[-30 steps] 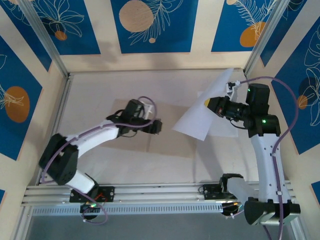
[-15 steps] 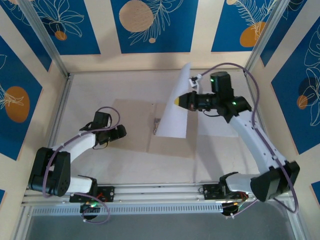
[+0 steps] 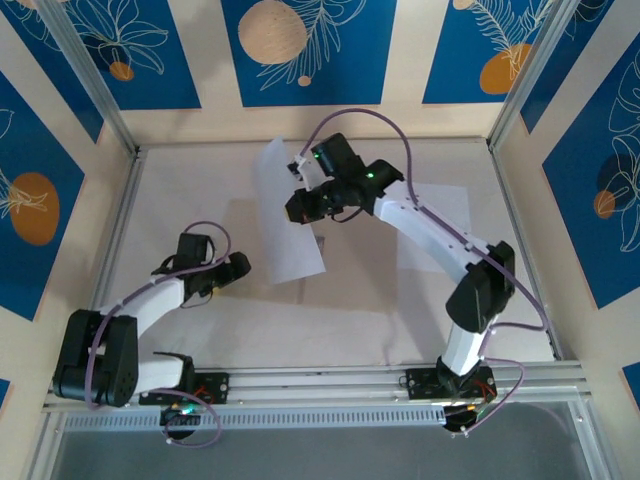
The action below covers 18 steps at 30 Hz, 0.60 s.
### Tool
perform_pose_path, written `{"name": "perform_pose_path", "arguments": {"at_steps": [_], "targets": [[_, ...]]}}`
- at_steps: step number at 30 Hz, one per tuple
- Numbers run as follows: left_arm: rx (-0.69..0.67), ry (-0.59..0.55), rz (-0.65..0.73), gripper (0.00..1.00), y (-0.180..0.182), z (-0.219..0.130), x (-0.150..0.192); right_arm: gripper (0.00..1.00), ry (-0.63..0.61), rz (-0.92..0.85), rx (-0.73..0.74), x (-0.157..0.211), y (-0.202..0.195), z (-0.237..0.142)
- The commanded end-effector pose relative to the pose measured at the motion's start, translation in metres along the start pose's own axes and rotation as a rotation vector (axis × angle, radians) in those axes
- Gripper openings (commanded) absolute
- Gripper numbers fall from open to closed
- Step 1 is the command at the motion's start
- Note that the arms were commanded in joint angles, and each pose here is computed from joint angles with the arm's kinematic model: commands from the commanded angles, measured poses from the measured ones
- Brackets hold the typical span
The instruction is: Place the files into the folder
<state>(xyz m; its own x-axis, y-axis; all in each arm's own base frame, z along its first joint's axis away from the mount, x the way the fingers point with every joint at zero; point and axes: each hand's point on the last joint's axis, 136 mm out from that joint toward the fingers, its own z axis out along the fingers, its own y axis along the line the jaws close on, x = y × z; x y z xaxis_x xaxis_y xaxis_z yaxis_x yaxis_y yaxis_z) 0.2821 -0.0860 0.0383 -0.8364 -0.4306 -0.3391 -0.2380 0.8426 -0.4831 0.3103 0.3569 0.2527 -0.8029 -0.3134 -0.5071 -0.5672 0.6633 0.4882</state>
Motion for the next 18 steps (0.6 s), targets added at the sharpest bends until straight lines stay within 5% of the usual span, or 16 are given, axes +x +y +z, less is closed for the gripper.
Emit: {"name": "perform_pose_path", "arguments": {"at_steps": [1, 7, 18], "targets": [[0.061, 0.083, -0.079, 0.94, -0.001, 0.0, 0.026, 0.0, 0.046, -0.021, 0.217, 0.007, -0.032, 0.003], [0.041, 0.068, -0.056, 0.94, 0.002, -0.015, 0.029, 0.0, 0.007, -0.058, 0.365, -0.003, -0.054, 0.012], [0.007, -0.006, -0.014, 0.94, -0.003, -0.033, 0.006, 0.0, -0.022, -0.24, 0.38, -0.003, -0.052, 0.034]]}}
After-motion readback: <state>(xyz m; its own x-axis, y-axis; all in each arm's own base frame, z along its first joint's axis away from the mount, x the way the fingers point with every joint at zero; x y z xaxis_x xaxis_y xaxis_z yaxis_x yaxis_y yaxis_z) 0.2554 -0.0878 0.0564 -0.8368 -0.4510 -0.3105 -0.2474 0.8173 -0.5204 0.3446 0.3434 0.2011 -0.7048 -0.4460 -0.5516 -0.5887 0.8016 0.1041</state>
